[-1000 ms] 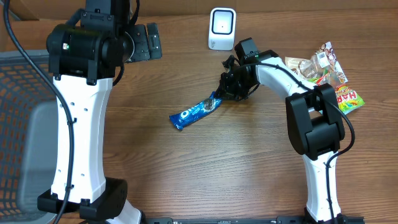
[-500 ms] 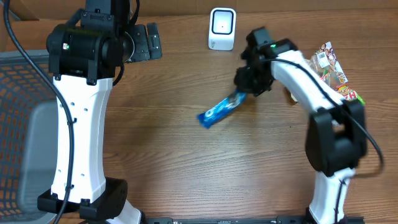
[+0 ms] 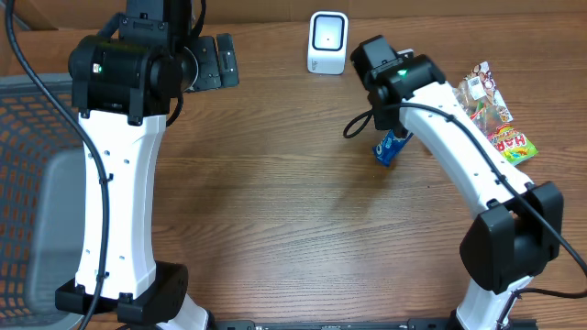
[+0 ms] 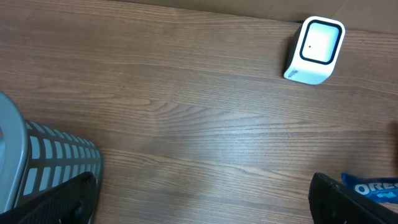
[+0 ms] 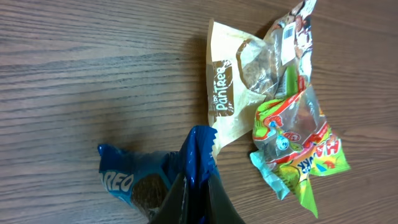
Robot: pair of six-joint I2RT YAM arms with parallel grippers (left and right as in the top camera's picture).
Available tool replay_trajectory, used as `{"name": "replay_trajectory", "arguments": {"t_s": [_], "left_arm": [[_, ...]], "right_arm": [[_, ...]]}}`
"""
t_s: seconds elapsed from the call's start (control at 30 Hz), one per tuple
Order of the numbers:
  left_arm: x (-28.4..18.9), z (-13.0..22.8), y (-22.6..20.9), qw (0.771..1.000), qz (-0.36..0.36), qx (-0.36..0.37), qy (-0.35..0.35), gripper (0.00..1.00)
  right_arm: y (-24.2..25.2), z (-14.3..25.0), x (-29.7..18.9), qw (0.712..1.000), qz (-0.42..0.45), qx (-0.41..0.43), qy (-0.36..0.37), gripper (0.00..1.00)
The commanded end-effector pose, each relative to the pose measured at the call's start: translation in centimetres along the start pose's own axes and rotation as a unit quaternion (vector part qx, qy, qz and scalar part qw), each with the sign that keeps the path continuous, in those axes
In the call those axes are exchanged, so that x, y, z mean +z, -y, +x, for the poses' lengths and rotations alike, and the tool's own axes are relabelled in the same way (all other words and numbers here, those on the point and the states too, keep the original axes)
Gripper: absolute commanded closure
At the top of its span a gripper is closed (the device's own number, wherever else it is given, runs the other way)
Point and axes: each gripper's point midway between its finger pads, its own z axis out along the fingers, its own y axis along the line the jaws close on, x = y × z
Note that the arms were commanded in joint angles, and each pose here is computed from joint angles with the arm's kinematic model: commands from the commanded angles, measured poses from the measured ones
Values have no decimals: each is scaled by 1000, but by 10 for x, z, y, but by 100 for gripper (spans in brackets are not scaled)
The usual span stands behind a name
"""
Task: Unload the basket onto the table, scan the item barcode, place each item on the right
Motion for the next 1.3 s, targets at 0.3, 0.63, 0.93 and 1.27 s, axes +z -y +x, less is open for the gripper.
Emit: {"name": "replay_trajectory", "arguments": {"t_s": [0.3, 0.63, 0.93, 1.27], "left_arm": [[1, -1, -2, 1000, -6, 9, 2, 0], [1, -1, -2, 1000, -6, 9, 2, 0], [1, -1, -2, 1000, -6, 9, 2, 0], [1, -1, -2, 1000, -6, 9, 3, 0]], "right_arm": [[-80, 10, -39, 996, -68, -43, 35, 78], [-140, 29, -67, 986, -134, -82, 47, 84], [-173, 69, -82, 972, -213, -100, -26, 80], [-221, 86, -117, 956, -253, -146, 19, 96]]}}
